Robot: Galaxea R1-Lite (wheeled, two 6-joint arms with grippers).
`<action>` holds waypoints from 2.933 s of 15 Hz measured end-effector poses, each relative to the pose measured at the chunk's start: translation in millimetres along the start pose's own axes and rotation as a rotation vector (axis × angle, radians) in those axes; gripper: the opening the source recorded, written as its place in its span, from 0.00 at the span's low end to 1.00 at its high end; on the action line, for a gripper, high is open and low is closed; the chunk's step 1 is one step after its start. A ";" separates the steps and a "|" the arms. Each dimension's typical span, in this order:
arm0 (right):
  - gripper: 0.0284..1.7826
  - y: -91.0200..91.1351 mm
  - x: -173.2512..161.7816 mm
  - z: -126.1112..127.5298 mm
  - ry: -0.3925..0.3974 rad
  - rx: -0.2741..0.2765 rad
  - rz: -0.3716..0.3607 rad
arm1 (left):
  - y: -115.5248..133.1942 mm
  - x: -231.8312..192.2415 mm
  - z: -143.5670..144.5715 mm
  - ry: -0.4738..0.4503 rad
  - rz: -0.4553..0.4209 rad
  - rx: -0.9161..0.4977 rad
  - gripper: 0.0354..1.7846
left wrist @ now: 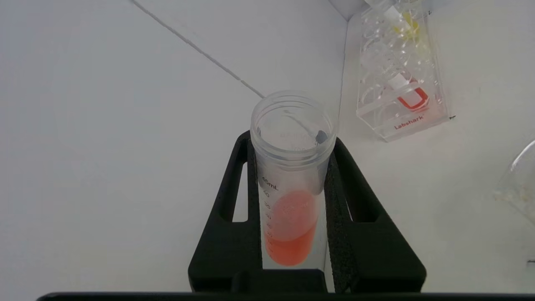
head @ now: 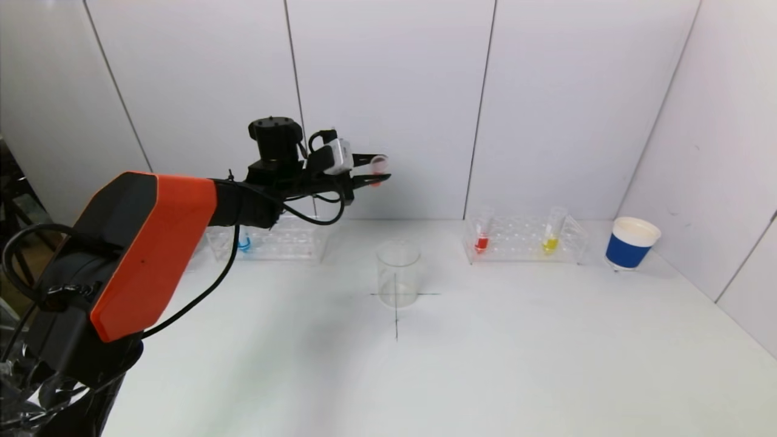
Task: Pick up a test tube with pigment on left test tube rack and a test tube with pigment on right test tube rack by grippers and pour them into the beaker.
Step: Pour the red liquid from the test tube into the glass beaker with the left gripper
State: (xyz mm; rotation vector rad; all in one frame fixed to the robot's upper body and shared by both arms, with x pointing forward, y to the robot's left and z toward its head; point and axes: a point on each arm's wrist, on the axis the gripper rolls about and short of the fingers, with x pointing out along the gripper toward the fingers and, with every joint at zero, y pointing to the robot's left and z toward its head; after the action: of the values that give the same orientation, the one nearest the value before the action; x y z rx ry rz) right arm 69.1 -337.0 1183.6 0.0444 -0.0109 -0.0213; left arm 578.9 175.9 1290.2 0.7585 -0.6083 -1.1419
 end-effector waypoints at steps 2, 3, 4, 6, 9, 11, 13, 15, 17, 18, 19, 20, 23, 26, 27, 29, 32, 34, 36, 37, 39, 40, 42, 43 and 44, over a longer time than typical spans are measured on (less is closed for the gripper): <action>0.99 0.0 0.0 0.0 0.000 0.000 0.000 | -6.8 0.6 -4.9 -0.019 -0.004 0.070 0.24; 0.99 0.0 0.0 0.0 0.000 0.000 0.000 | -9.4 0.6 -6.2 -0.028 0.002 0.114 0.24; 0.99 0.0 0.0 0.0 0.000 0.000 0.000 | -11.0 0.7 -6.6 -0.036 0.009 0.146 0.24; 0.99 0.0 0.0 0.0 0.000 0.000 0.000 | -13.5 0.6 -7.2 -0.050 0.019 0.199 0.24; 0.99 0.0 0.0 0.0 0.000 0.000 0.000 | -18.0 3.0 -4.9 -0.075 0.037 0.273 0.24; 0.99 0.0 0.0 0.0 0.000 0.000 0.000 | -22.3 6.8 -2.0 -0.095 0.050 0.323 0.24; 0.99 0.0 0.0 0.0 0.000 0.000 0.000 | -27.7 11.0 -0.7 -0.113 0.066 0.372 0.24; 0.99 0.0 0.0 0.0 0.000 0.000 0.000 | -31.7 12.2 -2.9 -0.121 0.074 0.399 0.24; 0.99 0.0 0.0 0.0 0.000 0.000 0.000 | -35.6 12.5 -6.4 -0.120 0.072 0.407 0.24; 0.99 0.0 0.0 0.0 0.000 0.000 0.000 | -37.6 12.8 -7.8 -0.120 0.069 0.407 0.24; 0.99 0.0 0.0 0.0 0.000 0.000 0.000 | -39.4 13.1 -9.1 -0.118 0.066 0.411 0.24; 0.99 0.0 0.0 0.0 0.000 0.000 0.000 | -41.0 13.3 -10.3 -0.118 0.065 0.418 0.24; 0.99 0.0 0.0 0.0 0.000 0.000 0.000 | -45.8 13.1 -13.1 -0.121 0.060 0.435 0.24; 0.99 0.0 0.0 0.0 0.000 0.000 0.000 | -48.7 12.6 -15.1 -0.119 0.055 0.471 0.24; 0.99 0.0 0.0 0.0 0.000 0.000 0.000 | -49.3 12.5 -15.4 -0.123 0.051 0.475 0.24; 0.99 0.0 0.0 0.0 0.000 0.000 0.000 | -50.8 12.6 -16.3 -0.122 0.042 0.466 0.24; 0.99 0.0 0.0 0.0 0.000 0.000 0.000 | -52.4 12.7 -18.1 -0.118 0.029 0.464 0.24; 0.99 0.0 0.0 0.0 0.000 0.000 0.000 | -54.8 13.3 -20.1 -0.109 0.011 0.473 0.24; 0.99 0.0 0.0 0.0 0.000 0.000 0.000 | -56.3 12.8 -22.2 -0.097 -0.004 0.490 0.24; 0.99 0.0 0.0 0.0 0.000 0.000 0.000 | -57.3 12.9 -23.2 -0.093 -0.011 0.496 0.24; 0.99 0.0 0.0 0.0 0.000 0.000 0.000 | -57.7 12.6 -23.6 -0.089 -0.017 0.505 0.24; 0.99 0.0 0.0 0.0 0.000 0.000 0.000 | -58.1 12.6 -23.8 -0.086 -0.022 0.512 0.24; 0.99 0.0 0.0 0.0 0.000 0.000 0.000 | -60.5 12.4 -25.6 -0.079 -0.037 0.526 0.24; 0.99 0.0 0.0 0.0 0.000 0.000 0.000 | -62.1 11.9 -26.2 -0.074 -0.046 0.532 0.24; 0.99 0.0 0.0 0.0 0.000 0.000 0.000 | -63.1 11.4 -26.1 -0.070 -0.054 0.537 0.24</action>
State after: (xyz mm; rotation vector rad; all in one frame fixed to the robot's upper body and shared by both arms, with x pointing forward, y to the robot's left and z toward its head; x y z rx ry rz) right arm 69.1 -337.0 1183.6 0.0444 -0.0109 -0.0208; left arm 566.4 156.6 1224.9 1.1996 -0.9778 -1.0666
